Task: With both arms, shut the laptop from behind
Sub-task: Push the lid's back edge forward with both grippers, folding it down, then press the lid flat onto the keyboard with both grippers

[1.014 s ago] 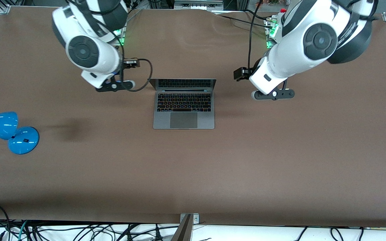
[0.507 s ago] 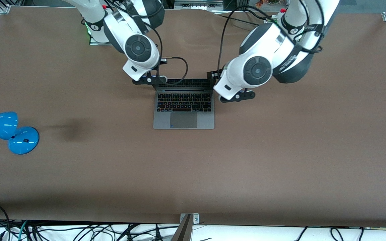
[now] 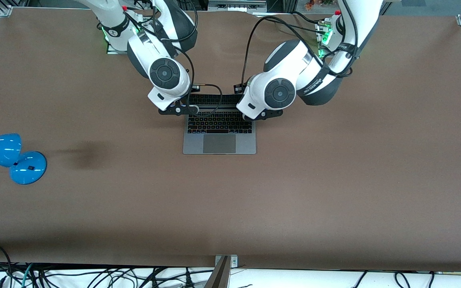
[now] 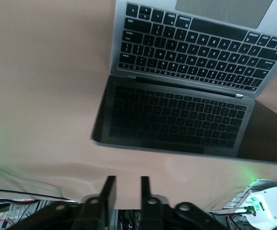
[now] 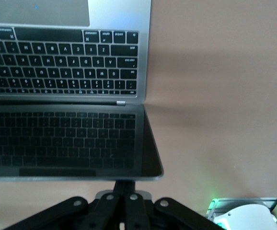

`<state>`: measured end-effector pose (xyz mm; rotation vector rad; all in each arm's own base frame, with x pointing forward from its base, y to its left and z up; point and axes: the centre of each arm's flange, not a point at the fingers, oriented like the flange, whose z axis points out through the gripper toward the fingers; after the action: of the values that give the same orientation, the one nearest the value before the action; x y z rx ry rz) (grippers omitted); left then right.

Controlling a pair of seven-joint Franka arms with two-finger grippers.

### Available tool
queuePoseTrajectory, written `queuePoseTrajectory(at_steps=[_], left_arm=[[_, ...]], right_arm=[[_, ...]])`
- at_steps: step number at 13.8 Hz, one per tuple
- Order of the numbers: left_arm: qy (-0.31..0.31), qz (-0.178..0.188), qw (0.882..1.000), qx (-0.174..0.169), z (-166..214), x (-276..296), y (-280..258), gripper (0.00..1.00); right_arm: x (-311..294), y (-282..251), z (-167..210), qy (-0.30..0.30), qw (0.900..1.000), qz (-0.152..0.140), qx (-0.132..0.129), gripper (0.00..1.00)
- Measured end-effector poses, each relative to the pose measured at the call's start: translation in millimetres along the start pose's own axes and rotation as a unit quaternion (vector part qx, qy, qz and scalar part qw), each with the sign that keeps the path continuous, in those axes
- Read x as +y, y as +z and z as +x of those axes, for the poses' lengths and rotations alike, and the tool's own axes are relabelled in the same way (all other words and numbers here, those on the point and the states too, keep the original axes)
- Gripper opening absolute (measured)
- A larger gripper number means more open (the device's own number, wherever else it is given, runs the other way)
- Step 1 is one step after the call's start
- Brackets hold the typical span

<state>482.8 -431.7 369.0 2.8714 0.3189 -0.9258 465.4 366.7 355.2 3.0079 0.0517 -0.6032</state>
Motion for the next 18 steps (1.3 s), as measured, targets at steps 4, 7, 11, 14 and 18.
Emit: queuePoseTrajectory(at_steps=[4,7,11,14,18], left_arm=[[-0.008,-0.004,1.0,-0.004,15,0,15,0.01],[-0.015,-0.014,1.0,0.0,27,-2,16,0.01],[-0.026,-0.029,0.999,0.015,58,-9,20,0.01],[-0.029,-0.033,0.999,0.03,89,-11,31,0.01],[-0.042,-0.047,0.997,0.037,119,-14,37,0.01]], right_arm=[[0,8,17,-0.003,1.0,-0.021,0.01,0.01],[-2,8,28,-0.006,0.999,-0.031,0.021,0.01],[1,9,54,0.004,0.999,-0.028,0.026,0.01],[5,15,78,0.016,0.999,-0.024,0.027,0.01],[7,25,103,0.024,0.999,-0.016,0.036,0.01]])
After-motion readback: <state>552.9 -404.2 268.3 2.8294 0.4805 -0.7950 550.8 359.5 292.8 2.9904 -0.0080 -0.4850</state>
